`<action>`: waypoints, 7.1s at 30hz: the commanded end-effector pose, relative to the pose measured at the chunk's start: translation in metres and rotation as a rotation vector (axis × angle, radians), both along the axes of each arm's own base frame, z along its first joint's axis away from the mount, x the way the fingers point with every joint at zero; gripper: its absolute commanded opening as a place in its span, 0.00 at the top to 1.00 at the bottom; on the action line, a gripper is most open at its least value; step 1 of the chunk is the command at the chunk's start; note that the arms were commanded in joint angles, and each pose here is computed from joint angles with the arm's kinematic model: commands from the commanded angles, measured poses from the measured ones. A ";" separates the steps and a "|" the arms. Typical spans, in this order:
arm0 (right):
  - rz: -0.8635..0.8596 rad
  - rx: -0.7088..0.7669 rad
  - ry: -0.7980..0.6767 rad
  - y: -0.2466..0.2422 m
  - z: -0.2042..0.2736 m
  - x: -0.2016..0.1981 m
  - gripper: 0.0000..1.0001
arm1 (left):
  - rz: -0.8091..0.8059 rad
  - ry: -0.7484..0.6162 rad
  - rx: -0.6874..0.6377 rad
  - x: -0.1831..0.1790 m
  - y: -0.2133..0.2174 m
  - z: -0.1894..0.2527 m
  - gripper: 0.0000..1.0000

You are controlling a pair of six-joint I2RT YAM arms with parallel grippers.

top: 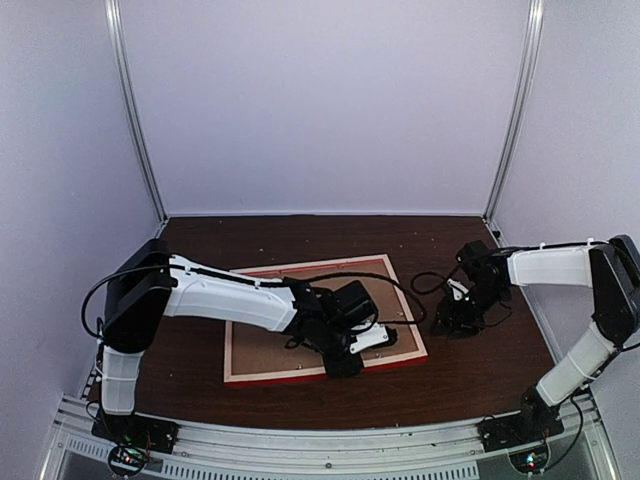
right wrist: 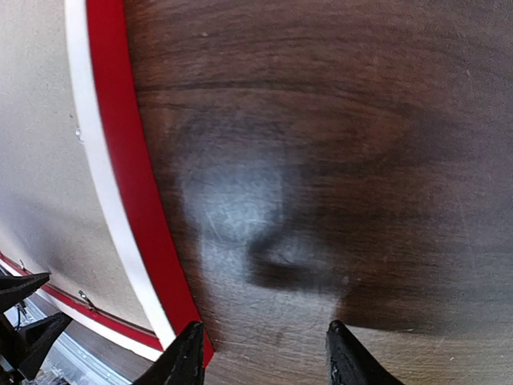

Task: Put the photo into the frame
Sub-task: Pick up the photo frame, then pass from the left arm to the right, then pass from the right arm to the left, then turn over the photo frame, then pass from the left arm to the right

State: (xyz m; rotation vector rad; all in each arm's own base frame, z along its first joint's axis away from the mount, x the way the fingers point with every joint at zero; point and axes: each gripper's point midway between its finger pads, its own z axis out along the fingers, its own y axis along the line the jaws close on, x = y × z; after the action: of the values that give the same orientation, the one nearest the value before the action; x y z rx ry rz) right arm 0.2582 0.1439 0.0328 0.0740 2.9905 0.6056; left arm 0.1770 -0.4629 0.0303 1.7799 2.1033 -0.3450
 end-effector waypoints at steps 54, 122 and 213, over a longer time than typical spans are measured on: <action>-0.066 0.508 -0.019 0.059 0.026 0.001 0.81 | 0.079 -0.032 -0.190 0.001 -0.009 0.045 0.87; -0.031 0.472 -0.049 0.050 0.136 0.014 0.30 | 0.063 -0.742 0.020 0.036 0.033 0.157 0.77; 0.775 0.571 -0.696 0.130 0.284 0.006 0.60 | -0.042 0.472 -0.498 0.067 0.056 0.292 1.00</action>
State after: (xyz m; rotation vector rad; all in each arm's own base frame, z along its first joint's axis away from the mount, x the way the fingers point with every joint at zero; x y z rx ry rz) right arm 0.2716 0.2698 0.3056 -1.0171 2.0498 1.1708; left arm 0.2420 -0.3976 0.2965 1.5760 2.1305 -1.1667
